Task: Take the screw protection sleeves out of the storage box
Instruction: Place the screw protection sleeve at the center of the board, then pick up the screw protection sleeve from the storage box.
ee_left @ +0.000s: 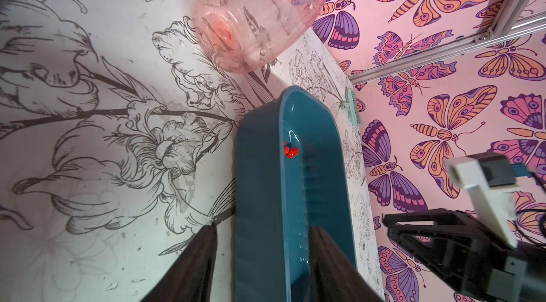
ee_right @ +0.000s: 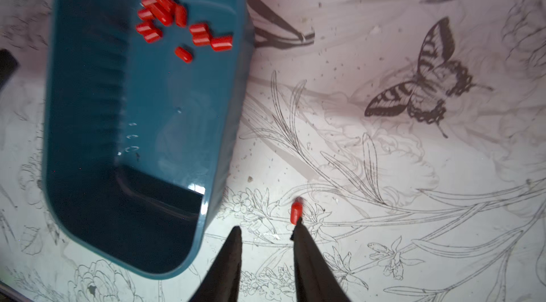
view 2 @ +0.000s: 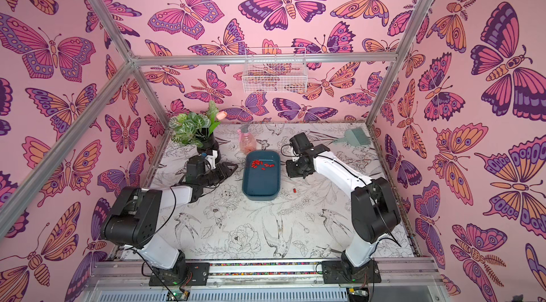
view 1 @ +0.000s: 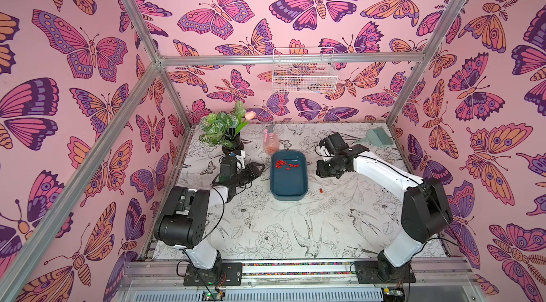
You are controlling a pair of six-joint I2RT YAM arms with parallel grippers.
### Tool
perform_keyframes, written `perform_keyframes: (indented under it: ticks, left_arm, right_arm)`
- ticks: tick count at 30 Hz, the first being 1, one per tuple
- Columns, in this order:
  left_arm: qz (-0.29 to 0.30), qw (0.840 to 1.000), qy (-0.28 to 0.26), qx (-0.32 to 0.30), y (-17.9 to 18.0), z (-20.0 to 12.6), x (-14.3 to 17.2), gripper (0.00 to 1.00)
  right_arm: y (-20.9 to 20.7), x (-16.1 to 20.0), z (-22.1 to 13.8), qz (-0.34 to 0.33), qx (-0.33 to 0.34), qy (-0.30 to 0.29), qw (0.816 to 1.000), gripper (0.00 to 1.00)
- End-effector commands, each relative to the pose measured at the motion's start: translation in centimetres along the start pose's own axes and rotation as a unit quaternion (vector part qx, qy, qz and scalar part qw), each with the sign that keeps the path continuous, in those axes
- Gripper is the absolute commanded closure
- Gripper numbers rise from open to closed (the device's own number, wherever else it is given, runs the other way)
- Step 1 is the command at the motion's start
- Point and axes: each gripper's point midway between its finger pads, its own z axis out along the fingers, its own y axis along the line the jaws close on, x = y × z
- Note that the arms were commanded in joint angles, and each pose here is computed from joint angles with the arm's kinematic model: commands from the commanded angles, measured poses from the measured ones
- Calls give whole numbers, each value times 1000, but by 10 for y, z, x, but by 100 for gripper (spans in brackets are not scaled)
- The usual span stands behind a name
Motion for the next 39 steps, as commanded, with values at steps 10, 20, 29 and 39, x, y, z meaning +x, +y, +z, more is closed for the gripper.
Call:
perform_keyframes:
  ticks: [10,20,29,39]
  left_arm:
    - [25,1000,-9,4,-11,-1,-7,45]
    - [26,1000,-7,4,-11,0,-7,45]
    - [43,999,-1,3,-19,4,-3,45]
    - [51,999,17,2,-23,15,2,44]
  right_arm:
    - [76,-59,34,-103,-28,-39,994,72]
    - [85,-63,87,-104,-29,-18,994,74]
    - [84,-59,119,-104,-25,6,994,74]
    - [84,-50,138,-102,-24,27,994,72]
